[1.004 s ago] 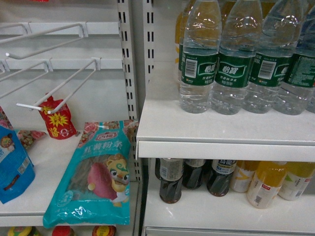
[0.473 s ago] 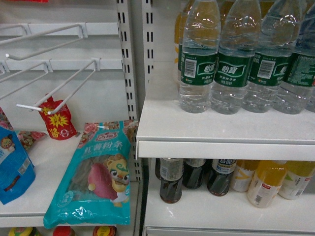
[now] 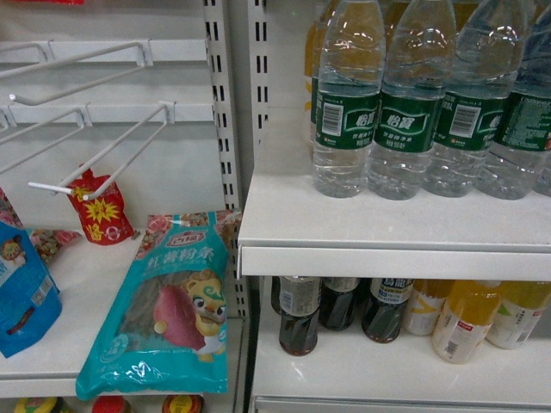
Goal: Move water from second to third shelf
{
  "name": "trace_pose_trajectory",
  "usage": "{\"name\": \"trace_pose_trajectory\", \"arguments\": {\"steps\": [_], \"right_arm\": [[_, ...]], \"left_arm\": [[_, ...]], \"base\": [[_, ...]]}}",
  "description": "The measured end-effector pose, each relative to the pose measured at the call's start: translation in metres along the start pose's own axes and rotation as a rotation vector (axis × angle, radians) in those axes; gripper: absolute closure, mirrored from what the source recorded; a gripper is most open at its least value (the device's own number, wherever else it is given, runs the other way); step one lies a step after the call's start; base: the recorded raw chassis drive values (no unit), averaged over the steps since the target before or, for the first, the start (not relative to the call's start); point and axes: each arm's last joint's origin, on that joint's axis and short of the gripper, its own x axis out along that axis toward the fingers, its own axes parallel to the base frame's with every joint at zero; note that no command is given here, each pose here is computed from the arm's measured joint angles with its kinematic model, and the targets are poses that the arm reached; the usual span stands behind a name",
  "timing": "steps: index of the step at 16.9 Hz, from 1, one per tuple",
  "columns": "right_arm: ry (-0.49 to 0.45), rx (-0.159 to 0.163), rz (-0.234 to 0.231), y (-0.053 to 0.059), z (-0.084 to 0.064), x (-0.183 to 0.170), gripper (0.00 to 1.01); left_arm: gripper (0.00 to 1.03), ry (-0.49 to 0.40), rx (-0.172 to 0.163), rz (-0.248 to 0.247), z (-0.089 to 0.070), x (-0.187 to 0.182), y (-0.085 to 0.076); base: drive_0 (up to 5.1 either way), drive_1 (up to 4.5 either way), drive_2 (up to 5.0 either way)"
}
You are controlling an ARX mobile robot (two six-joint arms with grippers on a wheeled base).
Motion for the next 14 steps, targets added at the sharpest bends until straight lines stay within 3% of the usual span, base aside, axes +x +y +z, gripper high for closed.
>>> {"name": "trace_pose_trajectory", "arguments": {"steps": [5,7,10,14], "right_arm": [[-0.045,-0.081,-0.027,0.005,0.01,0.054,0.58],[-0.077,-0.091,-0.046,0.004,0.011,0.074,0.58],[-0.081,-0.085,-0.069,0.001,0.009,0.098,0.58],[-0.041,-0.033,-0.08,0.003,0.01,0.121,0.58]], "left_arm": [[0.05,0.0,0.0,0.0,0.0,0.0,0.0],[0.05,0.0,0.0,0.0,0.0,0.0,0.0],[0.05,0.0,0.0,0.0,0.0,0.0,0.0],[0.05,0.0,0.0,0.0,0.0,0.0,0.0]], "base": [[0.0,0.0,0.0],[0.0,0.0,0.0],[0.0,0.0,0.0],[0.0,0.0,0.0]]}}
